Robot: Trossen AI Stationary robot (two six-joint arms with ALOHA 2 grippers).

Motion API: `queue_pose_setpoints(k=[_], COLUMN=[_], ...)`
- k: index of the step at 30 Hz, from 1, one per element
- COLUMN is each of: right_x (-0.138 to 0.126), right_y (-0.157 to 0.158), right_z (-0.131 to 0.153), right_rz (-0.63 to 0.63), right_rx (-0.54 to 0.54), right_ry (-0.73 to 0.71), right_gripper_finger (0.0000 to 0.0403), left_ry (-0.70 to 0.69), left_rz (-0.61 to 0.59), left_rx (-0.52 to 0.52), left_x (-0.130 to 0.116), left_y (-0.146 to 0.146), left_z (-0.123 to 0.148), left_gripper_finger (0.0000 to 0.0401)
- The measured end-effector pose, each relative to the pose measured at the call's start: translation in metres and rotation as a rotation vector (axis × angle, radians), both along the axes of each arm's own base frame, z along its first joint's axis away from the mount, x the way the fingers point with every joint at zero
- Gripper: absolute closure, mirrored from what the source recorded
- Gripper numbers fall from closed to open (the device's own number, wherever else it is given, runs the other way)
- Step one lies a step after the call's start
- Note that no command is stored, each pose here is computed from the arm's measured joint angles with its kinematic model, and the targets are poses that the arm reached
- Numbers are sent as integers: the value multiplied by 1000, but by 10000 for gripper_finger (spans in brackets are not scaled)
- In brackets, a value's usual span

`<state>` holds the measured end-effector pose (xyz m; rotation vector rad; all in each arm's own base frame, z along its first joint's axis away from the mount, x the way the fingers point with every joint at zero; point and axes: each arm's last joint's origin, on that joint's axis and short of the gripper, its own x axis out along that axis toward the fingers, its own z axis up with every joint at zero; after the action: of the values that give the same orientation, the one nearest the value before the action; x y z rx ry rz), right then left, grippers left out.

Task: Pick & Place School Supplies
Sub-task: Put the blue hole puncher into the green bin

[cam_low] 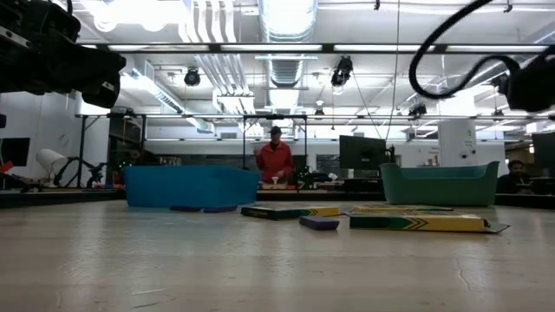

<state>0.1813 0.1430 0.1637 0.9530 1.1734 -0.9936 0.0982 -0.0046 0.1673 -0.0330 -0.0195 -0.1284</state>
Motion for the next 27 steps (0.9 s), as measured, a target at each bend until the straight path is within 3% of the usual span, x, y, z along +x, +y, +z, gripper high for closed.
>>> queue_pose_setpoints(k=[8,14,20,27], right_x=[-8,-3,11,21], right_y=[-17,-41,-70,-114], right_z=[50,88,114,125], right_rz=[53,162,420,484], right_rx=[-184,-263,-425,-423], right_ry=[-13,70,137,220], right_gripper_finger=[351,351,351,351], left_ry=[0,0,0,0], left_rz=[0,0,-1,0], left_rx=[0,0,0,0], left_x=[0,0,0,0], left_y=[0,0,0,0], left_z=[0,0,0,0], left_gripper_finger=[360,362,359,361])
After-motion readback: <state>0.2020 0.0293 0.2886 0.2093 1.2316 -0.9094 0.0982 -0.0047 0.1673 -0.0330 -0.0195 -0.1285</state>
